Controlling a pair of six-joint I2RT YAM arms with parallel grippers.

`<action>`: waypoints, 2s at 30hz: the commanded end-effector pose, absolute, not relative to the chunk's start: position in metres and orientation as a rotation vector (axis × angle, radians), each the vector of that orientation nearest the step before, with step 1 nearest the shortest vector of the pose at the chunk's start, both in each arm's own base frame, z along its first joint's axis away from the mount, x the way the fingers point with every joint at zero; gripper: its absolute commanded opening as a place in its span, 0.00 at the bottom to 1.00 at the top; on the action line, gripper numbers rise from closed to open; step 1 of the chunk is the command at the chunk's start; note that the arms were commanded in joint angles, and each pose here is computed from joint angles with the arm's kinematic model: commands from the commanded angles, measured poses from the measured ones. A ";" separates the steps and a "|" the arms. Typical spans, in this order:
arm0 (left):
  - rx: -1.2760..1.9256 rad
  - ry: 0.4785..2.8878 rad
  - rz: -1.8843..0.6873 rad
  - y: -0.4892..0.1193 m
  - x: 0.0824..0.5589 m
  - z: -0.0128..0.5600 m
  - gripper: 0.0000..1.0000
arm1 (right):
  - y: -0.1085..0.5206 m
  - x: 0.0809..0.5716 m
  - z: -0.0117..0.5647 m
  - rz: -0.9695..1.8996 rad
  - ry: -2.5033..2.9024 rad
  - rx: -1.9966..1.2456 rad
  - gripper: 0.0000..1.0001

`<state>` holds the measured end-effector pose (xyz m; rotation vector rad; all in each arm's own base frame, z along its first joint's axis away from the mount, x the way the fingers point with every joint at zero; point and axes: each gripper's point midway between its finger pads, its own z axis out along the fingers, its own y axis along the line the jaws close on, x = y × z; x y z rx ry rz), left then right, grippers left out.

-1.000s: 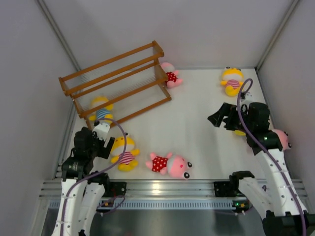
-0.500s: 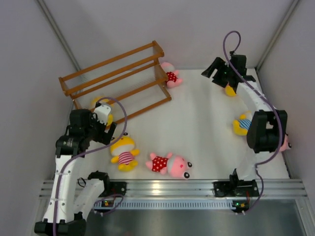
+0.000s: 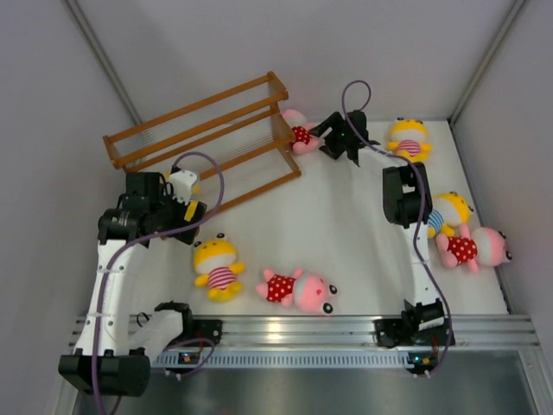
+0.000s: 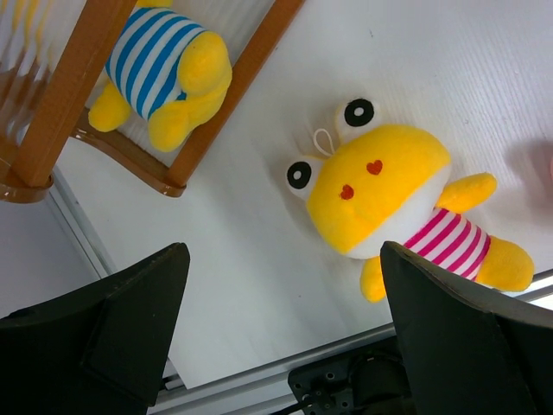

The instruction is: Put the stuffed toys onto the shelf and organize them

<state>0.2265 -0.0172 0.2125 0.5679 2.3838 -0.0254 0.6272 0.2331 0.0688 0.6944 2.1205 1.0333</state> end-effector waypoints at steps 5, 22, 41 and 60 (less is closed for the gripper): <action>0.557 2.379 -0.058 -0.021 0.227 0.222 0.98 | 0.266 0.644 0.085 1.141 1.970 0.809 0.76; 0.571 2.334 -0.039 -0.020 0.224 0.238 0.98 | 0.173 0.575 0.298 0.890 1.685 0.654 0.00; 0.543 2.260 -0.028 -0.020 0.211 0.253 0.98 | 0.355 0.479 0.455 1.223 1.601 0.341 0.00; 0.556 2.270 -0.040 -0.021 0.206 0.244 0.98 | 0.402 0.514 0.388 1.251 1.708 0.495 0.05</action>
